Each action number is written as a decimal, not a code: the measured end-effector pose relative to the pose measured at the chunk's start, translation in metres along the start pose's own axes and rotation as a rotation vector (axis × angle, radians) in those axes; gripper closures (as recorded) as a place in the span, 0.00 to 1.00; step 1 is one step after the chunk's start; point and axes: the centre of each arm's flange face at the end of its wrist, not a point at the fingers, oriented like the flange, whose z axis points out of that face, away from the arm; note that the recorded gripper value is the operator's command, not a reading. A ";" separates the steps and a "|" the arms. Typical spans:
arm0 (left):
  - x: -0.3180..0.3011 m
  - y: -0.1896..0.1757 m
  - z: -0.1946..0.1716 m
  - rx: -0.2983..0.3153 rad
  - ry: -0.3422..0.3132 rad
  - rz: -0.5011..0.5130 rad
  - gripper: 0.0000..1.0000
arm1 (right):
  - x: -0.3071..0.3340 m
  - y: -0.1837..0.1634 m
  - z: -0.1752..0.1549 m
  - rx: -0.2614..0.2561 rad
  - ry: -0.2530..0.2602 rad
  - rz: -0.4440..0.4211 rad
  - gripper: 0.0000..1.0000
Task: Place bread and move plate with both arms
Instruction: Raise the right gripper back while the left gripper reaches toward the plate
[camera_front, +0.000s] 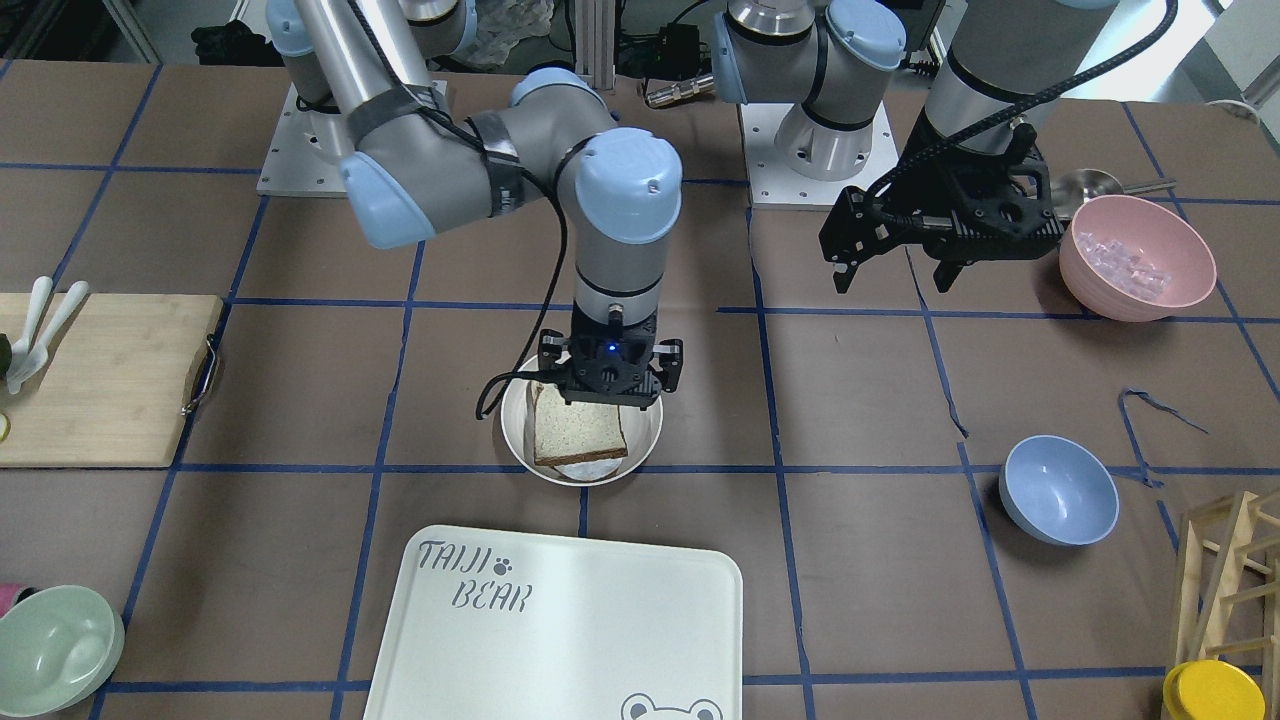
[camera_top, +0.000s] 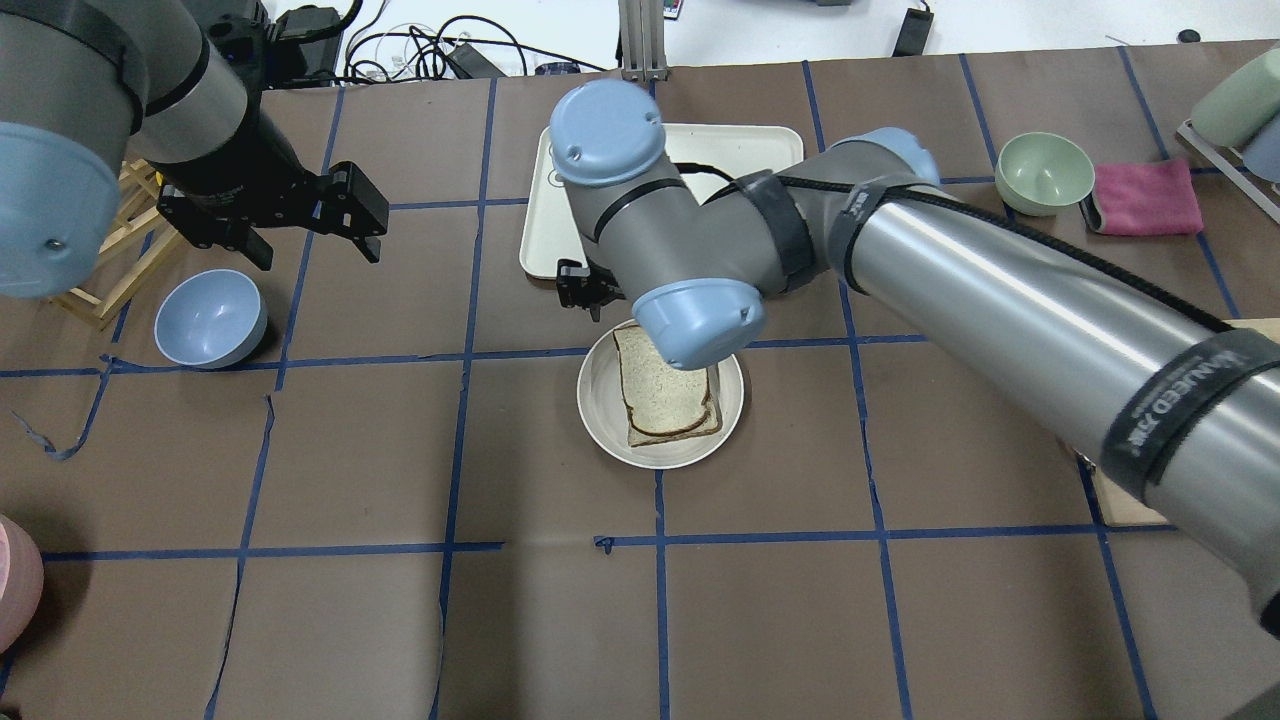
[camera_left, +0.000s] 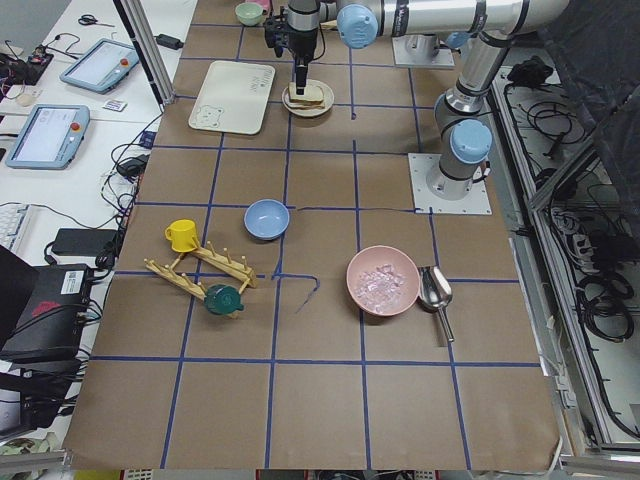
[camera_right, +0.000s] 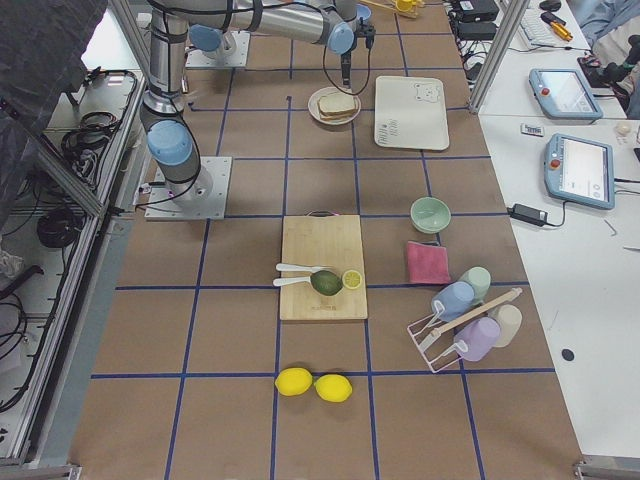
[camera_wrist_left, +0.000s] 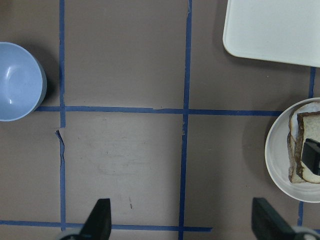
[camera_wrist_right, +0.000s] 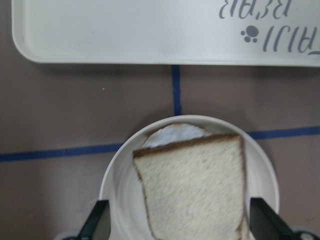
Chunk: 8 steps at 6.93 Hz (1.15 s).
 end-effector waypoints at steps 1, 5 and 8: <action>0.000 -0.001 0.004 -0.012 -0.001 -0.003 0.00 | 0.057 -0.029 -0.027 -0.034 -0.020 -0.013 0.00; 0.044 -0.003 0.108 -0.059 0.059 -0.040 0.00 | 0.183 -0.020 -0.163 -0.044 0.021 -0.136 0.00; 0.100 0.000 0.181 -0.053 0.134 -0.050 0.19 | 0.191 -0.016 -0.168 -0.038 0.023 -0.075 0.00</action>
